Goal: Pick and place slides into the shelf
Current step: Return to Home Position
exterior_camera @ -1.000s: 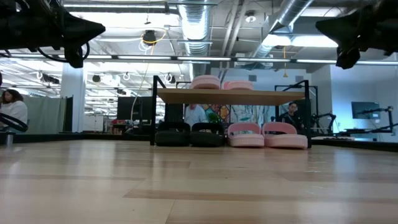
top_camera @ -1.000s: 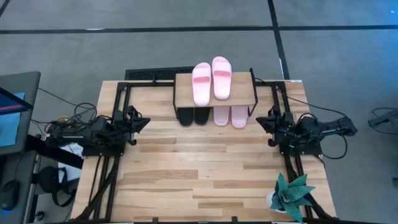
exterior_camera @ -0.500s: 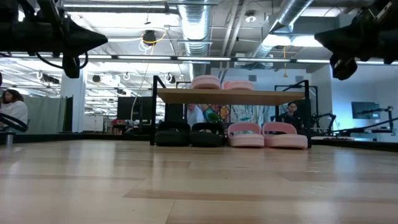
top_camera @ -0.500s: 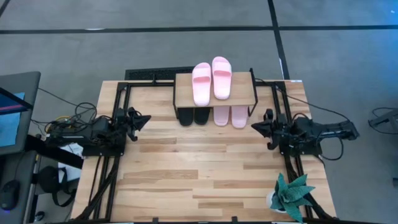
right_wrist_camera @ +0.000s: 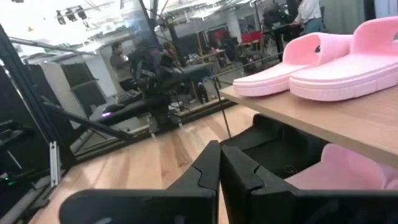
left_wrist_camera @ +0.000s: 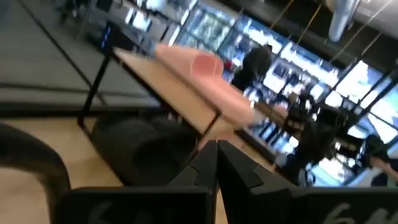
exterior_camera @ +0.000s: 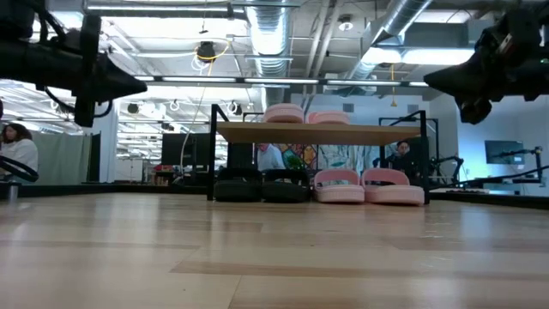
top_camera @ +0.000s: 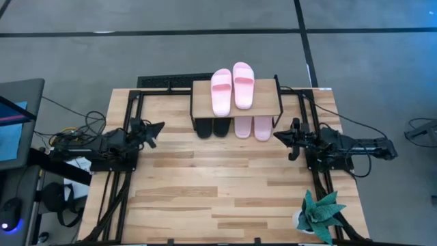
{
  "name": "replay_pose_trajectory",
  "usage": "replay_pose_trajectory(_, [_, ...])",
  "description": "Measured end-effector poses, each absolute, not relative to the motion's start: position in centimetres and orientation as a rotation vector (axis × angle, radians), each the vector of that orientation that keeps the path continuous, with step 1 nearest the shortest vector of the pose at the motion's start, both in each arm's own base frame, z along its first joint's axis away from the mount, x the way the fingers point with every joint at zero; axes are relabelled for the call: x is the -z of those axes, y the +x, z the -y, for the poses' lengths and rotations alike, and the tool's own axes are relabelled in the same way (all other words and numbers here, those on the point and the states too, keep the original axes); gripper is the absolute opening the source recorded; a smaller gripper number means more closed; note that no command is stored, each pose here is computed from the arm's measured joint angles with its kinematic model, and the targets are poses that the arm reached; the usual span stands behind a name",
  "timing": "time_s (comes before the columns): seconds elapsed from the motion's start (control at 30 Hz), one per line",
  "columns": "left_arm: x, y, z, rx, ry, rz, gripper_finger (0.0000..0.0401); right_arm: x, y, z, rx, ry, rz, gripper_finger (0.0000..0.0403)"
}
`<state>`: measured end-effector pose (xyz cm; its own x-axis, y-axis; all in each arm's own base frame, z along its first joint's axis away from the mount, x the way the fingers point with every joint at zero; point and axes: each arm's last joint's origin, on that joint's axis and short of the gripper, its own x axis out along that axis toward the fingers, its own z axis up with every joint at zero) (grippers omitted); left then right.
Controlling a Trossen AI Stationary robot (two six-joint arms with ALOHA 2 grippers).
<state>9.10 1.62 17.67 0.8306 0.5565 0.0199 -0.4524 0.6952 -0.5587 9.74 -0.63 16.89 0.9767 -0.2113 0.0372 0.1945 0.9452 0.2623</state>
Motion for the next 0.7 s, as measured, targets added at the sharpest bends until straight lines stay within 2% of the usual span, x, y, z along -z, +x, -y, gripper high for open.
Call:
replay_pose_trajectory(0.13, [-17.7, 9.2, -1.4, -0.493, -0.491, 0.145, 0.0000, -16.8, 9.8, 0.6, 0.209, 0.259, 0.056, 0.0000])
replay_pose_trajectory(0.43, [-17.8, 9.6, -0.1, -0.031, -0.082, 0.037, 0.0000, -16.7, 9.9, 0.9, 0.237, 0.254, 0.040, 0.0000])
replay_pose_trajectory(0.7, [-17.1, 9.6, 0.0, -0.002, -0.040, -0.036, 0.0000, -16.7, 9.9, 0.9, 0.237, 0.254, 0.040, 0.0000])
